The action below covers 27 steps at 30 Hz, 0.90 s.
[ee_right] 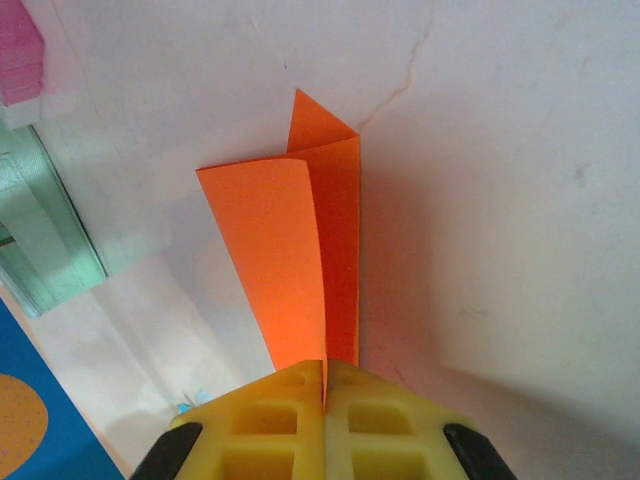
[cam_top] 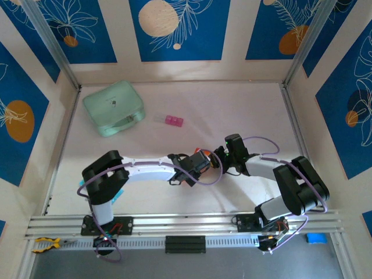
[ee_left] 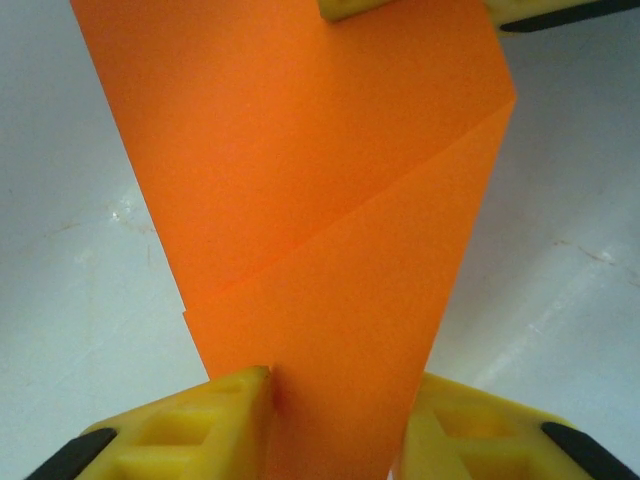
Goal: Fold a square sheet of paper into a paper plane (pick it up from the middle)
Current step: Fold the wing for the fifth time at the center of the table.
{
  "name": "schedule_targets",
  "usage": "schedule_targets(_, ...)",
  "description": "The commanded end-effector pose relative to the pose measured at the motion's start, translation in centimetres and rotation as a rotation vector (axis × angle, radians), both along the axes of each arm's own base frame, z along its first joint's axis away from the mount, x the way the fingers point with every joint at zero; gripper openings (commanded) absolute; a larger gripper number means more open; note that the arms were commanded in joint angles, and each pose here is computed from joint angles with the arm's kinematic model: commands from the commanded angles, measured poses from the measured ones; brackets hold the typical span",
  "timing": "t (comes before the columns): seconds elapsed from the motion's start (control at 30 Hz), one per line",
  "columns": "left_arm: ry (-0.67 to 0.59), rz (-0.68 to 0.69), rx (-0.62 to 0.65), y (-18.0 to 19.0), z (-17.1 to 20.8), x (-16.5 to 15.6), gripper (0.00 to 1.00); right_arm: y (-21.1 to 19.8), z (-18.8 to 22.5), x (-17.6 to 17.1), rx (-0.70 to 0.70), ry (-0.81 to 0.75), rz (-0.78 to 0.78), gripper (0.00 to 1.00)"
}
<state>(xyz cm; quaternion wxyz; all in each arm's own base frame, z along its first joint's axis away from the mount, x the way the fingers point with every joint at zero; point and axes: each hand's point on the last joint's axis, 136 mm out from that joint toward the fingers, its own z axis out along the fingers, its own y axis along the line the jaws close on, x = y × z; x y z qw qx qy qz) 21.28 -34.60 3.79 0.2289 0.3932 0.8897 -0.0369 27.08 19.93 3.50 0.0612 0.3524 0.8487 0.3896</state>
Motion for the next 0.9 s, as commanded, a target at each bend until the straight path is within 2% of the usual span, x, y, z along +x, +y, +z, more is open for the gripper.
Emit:
schedule_targets(0.0, 0.002, 0.002, -0.027, -0.2, 0.8, -0.5, 0.34, -0.2, -0.1, -0.6, -0.002, 0.016, -0.009, 0.00)
schedule_targets(0.63, 0.010, 0.015, 0.011, 0.1, -0.1, -0.4, 0.17, -0.5, 0.1, -0.9, -0.005, 0.010, -0.012, 0.02)
schedule_targets(0.87, 0.026, 0.028, 0.005, 0.2, -0.4, -0.4, 0.07, -1.1, 0.9, -0.9, -0.051, -0.024, 0.013, 0.14)
